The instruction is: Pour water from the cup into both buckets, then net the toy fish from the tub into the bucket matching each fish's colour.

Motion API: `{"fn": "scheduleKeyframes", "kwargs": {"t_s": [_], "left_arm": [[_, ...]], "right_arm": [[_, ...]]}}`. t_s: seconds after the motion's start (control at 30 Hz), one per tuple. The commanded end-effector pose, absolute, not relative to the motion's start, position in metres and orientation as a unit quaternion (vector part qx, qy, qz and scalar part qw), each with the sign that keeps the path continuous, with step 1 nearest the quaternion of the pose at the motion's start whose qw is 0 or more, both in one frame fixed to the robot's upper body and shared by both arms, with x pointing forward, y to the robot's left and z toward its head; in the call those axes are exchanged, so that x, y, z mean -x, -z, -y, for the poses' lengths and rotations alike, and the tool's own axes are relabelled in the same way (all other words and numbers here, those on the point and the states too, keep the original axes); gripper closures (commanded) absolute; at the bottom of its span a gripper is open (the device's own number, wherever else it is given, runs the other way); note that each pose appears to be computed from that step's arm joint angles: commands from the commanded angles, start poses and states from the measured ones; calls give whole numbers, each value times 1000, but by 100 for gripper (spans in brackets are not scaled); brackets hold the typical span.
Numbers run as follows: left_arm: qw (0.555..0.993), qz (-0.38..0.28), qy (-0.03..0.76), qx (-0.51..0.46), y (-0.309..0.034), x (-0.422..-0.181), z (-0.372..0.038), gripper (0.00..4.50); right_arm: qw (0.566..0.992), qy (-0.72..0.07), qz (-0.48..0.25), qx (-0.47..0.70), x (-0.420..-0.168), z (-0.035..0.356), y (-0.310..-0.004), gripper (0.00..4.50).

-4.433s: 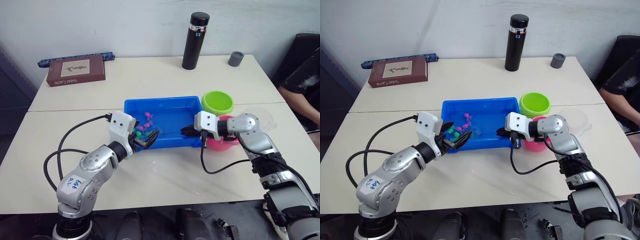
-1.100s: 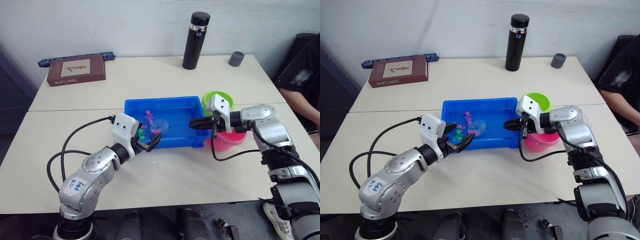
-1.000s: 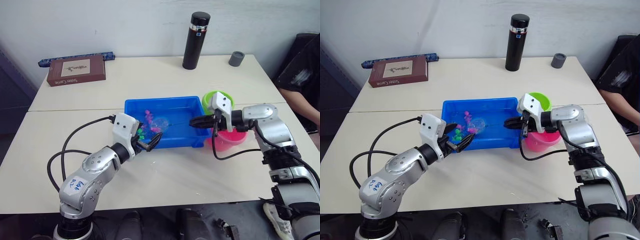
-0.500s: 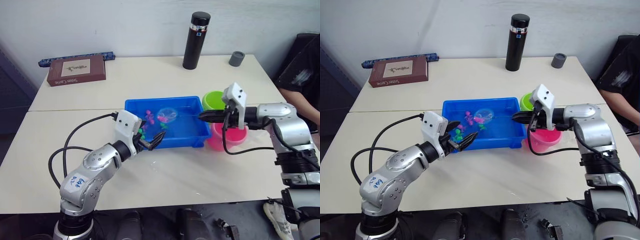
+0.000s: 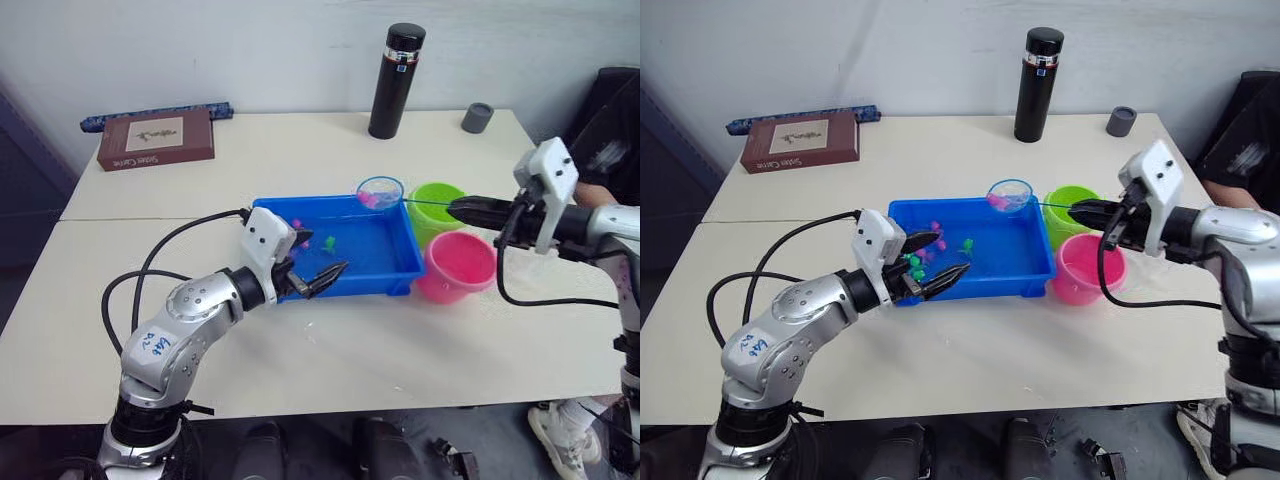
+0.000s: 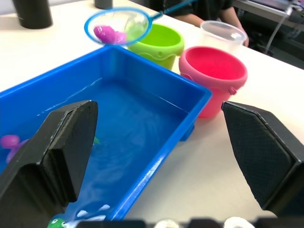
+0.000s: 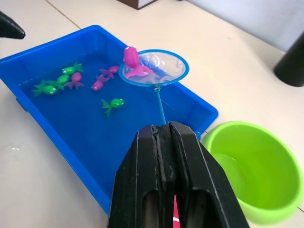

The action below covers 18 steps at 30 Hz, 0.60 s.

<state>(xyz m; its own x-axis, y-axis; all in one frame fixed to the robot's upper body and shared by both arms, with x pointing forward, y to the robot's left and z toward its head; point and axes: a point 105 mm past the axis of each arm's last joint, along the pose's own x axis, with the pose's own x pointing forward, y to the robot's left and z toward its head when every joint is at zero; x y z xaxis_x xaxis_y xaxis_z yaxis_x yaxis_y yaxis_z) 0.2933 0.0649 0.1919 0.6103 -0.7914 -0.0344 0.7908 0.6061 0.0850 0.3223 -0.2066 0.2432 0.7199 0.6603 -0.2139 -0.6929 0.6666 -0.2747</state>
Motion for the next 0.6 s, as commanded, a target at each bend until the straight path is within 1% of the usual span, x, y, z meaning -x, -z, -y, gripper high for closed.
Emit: {"fn": "scheduleKeyframes", "kwargs": {"t_s": [0.03,0.3,0.6], "left_arm": [[875,42,479,-62,-210,-291,-59,2],[850,44,520,-70,-211,-294,-52,2],[833,47,547,-75,-211,-299,-45,2]], "right_arm": [[925,-332,-17,182,-305,218,-264,450],[950,-256,-31,177,-273,243,-255,450],[968,-183,-44,167,-247,262,-236,450]]}}
